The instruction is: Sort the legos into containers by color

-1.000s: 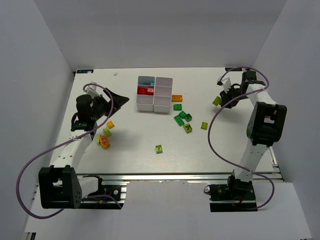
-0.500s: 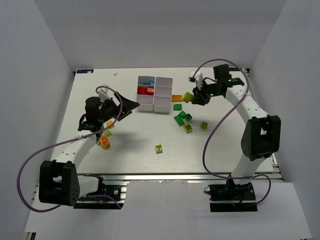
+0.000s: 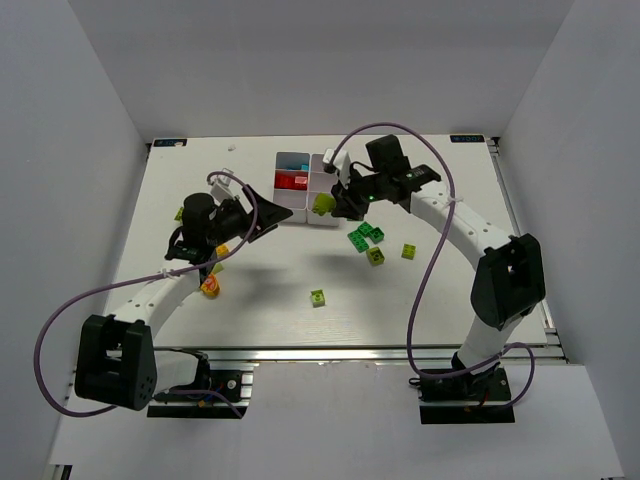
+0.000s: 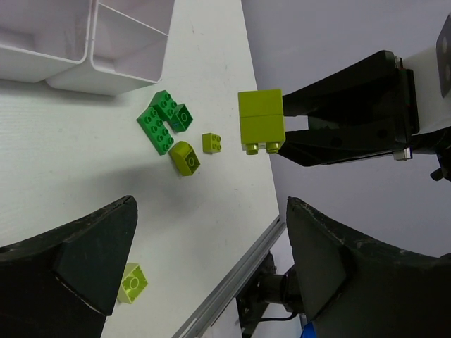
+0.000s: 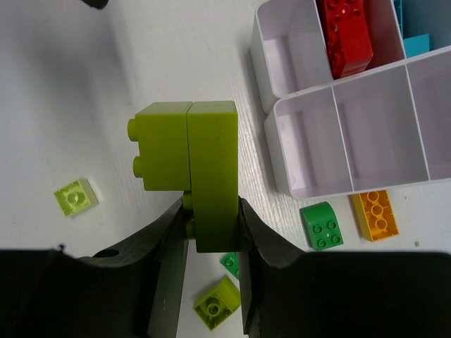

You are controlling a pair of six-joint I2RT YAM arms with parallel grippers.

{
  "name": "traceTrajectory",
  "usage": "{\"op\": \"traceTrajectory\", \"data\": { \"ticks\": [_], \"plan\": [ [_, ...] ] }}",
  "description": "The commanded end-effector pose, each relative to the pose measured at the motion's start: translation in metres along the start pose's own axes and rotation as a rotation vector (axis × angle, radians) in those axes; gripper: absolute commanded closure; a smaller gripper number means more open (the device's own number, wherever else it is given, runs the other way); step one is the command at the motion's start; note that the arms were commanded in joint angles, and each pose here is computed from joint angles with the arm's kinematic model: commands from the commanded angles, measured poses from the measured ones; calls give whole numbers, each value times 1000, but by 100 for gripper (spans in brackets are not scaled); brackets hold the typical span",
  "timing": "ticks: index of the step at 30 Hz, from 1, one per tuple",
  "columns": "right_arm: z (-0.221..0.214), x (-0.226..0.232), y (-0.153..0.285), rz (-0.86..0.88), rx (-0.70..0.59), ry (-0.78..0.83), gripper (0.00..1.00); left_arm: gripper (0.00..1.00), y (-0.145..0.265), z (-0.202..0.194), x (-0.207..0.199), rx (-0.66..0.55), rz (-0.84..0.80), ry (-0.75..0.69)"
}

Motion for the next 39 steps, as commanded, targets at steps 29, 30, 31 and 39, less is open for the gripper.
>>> {"op": "traceTrajectory", "data": {
  "ticks": [29, 30, 31, 39],
  "plan": [
    [49, 20, -20, -92, -100, 32, 100, 15, -31, 10, -32, -8, -157, -39],
    [49, 22, -20, -88, -100, 36, 100, 16, -31, 10, -31, -6, -157, -37],
    [50, 23, -21, -84, -100, 36, 100, 17, -33, 9, -30, -1, -157, -32],
    [51, 34, -25, -54, -99, 39, 100, 25, -40, 7, -33, 16, -184, -26]
  ]
}}
Point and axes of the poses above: each gripper's point midway between its finger pads, its own y axis back along the fingers, its own x axis along the line the jaws close on, z = x × y, the point moved 5 cm from there along y, back along the fingers, and after that the axes turned 8 degrees about -y, right-handed, at the moved point
